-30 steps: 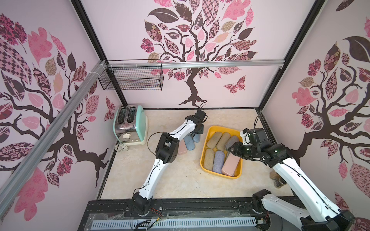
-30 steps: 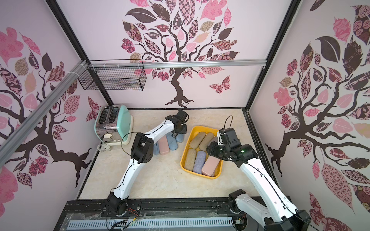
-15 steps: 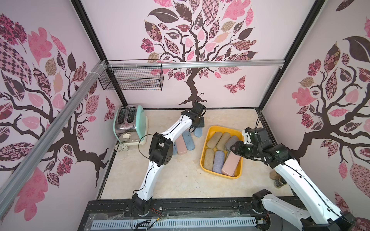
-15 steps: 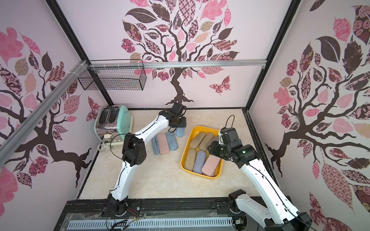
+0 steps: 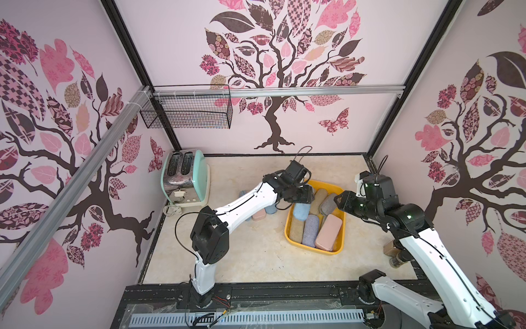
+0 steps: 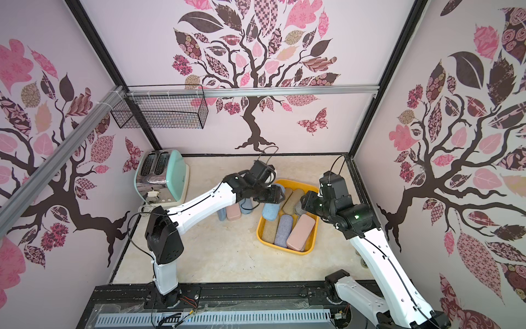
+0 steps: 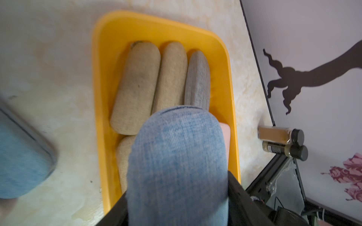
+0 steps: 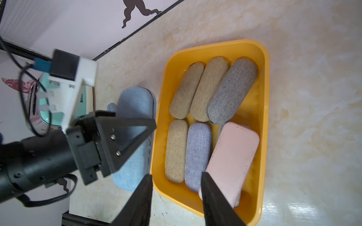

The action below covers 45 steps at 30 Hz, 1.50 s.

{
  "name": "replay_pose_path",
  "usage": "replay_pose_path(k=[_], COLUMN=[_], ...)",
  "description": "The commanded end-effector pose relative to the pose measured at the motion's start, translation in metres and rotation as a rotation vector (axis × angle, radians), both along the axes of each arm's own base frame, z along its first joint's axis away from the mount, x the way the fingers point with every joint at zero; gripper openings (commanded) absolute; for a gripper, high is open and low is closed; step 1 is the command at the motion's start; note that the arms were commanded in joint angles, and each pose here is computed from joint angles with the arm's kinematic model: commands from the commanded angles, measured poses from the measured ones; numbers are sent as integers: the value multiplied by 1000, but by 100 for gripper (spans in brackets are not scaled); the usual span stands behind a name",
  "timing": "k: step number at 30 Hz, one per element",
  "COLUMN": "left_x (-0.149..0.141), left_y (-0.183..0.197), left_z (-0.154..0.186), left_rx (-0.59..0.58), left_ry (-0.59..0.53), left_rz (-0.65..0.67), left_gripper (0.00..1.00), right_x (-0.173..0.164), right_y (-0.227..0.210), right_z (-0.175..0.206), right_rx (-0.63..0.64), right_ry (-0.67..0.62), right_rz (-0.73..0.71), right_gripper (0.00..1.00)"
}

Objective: Put the glasses cases into the storage boxes
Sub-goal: Place the glasses case in the storage box.

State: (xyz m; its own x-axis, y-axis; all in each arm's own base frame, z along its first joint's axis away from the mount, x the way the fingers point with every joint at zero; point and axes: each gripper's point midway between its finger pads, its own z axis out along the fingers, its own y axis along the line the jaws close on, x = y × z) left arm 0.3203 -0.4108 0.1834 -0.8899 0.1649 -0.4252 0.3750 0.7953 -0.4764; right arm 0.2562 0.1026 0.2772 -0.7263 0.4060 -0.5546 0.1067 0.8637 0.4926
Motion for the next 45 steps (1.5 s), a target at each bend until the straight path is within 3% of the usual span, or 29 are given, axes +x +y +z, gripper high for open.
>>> replay_pose_path(k=[1, 6, 12, 17, 22, 26, 31, 36, 40, 45], left_x=[26, 58, 98, 107, 106, 101, 99, 93, 76, 39], left_y=[-8, -28, -23, -27, -31, -31, -13, 65, 170, 315], left_z=[-8, -28, -56, -66, -67, -43, 33, 112, 118, 82], left_rx=[-27, 15, 34, -29, -60, -98, -146, -134, -57, -6], left_ry=[-13, -21, 4, 30, 49, 31, -73, -223, -264, -226], left_rz=[20, -8, 40, 12, 10, 13, 56, 200, 364, 612], left_gripper=[53, 52, 53, 81, 86, 86, 86, 86, 89, 94], right_x=[-6, -10, -12, -9, -9, -9, -6, 1, 8, 26], right_y=[-5, -6, -8, -6, -5, -4, -3, 20, 68, 146], right_z=[7, 3, -2, 3, 6, 6, 8, 2, -11, -32], right_rx=[3, -1, -7, -4, 2, 6, -12, -6, -69, -94], right_ry=[-7, 1, 12, 6, -1, -1, -3, 5, 9, 7], right_rz=[-18, -18, -18, -12, -8, -3, 8, 88, 193, 335], right_gripper=[45, 44, 45, 46, 46, 46, 46, 45, 45, 44])
